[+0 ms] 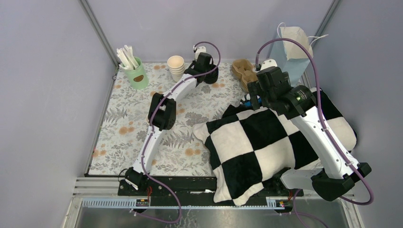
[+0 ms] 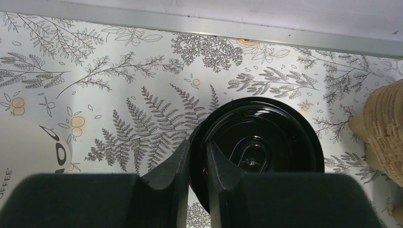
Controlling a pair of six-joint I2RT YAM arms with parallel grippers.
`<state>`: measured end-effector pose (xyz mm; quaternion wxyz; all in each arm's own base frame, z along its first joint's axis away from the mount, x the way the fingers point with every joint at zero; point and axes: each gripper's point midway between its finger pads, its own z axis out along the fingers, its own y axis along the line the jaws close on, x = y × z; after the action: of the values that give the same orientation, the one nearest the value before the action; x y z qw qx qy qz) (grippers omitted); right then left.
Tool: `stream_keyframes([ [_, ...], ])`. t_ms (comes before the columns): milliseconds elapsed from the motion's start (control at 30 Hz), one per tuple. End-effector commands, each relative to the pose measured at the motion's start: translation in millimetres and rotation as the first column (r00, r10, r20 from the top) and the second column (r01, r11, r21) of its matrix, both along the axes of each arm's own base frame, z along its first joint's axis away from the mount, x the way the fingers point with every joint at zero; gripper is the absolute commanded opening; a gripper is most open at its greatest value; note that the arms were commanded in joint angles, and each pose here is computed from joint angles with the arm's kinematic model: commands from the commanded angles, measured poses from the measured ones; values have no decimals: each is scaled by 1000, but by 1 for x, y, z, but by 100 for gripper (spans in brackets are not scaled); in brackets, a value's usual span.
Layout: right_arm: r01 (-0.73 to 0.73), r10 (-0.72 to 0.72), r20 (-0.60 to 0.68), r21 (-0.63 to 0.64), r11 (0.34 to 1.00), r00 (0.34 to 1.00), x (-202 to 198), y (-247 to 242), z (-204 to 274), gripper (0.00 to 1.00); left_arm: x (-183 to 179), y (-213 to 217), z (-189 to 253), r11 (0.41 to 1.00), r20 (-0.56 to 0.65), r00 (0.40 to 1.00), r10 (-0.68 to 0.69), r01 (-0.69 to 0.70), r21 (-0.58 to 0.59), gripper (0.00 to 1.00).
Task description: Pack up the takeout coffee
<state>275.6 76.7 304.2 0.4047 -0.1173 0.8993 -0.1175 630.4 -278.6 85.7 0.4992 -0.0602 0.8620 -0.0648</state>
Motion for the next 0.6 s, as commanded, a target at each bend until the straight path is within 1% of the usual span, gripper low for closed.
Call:
stream_keyframes([
  [0,7,-7,19,-4,1000,1000,2,-3,3,100,16,0,46,999,104,994,20,-15,-49,20],
  [300,11,-10,30,-4,1000,999,2,-5,6,100,16,1,67,998,134,991,28,-19,-67,15],
  [467,11,-11,37,-4,1000,999,2,-5,8,100,15,4,68,998,128,991,33,-25,-64,15],
  [567,11,-11,43,-3,1000,999,1,-6,9,100,14,7,63,997,113,993,37,-30,-67,18],
])
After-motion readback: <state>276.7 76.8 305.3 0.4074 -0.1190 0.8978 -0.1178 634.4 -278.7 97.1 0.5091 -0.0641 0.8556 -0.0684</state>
